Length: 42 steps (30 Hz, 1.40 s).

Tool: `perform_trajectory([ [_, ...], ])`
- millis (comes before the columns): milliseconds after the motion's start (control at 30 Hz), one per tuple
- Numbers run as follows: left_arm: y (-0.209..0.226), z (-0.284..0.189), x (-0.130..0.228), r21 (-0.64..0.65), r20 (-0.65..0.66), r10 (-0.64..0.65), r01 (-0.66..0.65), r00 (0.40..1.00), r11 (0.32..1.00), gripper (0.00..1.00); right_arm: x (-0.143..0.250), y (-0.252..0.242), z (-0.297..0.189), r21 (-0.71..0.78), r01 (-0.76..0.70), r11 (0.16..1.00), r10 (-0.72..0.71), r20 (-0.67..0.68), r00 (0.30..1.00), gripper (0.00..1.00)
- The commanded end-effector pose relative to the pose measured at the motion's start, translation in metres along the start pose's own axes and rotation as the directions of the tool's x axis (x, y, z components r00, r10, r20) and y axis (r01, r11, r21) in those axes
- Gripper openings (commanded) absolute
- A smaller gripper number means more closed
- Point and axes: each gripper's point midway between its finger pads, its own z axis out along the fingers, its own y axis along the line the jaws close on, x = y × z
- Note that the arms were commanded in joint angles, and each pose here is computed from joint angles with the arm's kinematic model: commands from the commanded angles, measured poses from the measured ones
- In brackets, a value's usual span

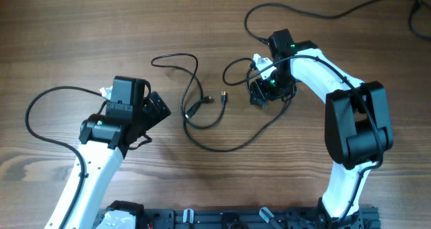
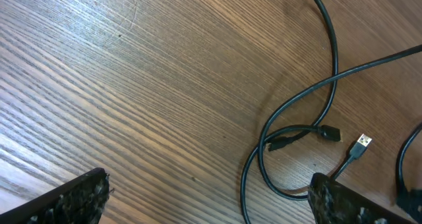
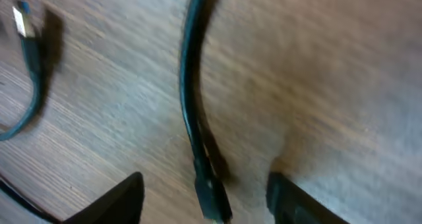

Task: Untangle cables

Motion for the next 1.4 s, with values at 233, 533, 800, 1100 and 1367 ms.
perform_trajectory([
  [233, 0.001, 0.002, 0.001, -0.003, -0.009, 0.06, -0.06, 0.998, 0.998, 0.99, -0.003, 0.004, 0.012, 0.023, 0.028, 0.999, -0.027, -0.005, 1.0, 0.04],
  [533, -0.013, 0.001, 0.014, 0.095, -0.062, 0.264, -0.257, 0.963, 0.962, 0.99, -0.031, 0.031, -0.009, -0.12, 0.055, 0.991, -0.044, 0.098, 0.994, 0.04],
  [800, -0.025, 0.02, 0.047, 0.149, -0.16, 0.497, -0.477, 0.853, 0.866, 0.98, -0.062, 0.045, -0.073, -0.175, 0.073, 0.982, -0.022, 0.279, 0.96, 0.04],
  [1100, -0.034, 0.051, 0.093, 0.072, -0.319, 0.416, -0.416, 0.851, 0.906, 0.95, -0.066, 0.026, -0.102, -0.146, 0.015, 0.989, 0.037, 0.346, 0.937, 0.04],
  [1367, -0.017, 0.081, 0.106, -0.074, -0.382, 0.342, -0.398, 0.858, 0.914, 0.89, -0.07, 0.026, -0.103, -0.142, 0.023, 0.99, 0.03, 0.363, 0.931, 0.04],
])
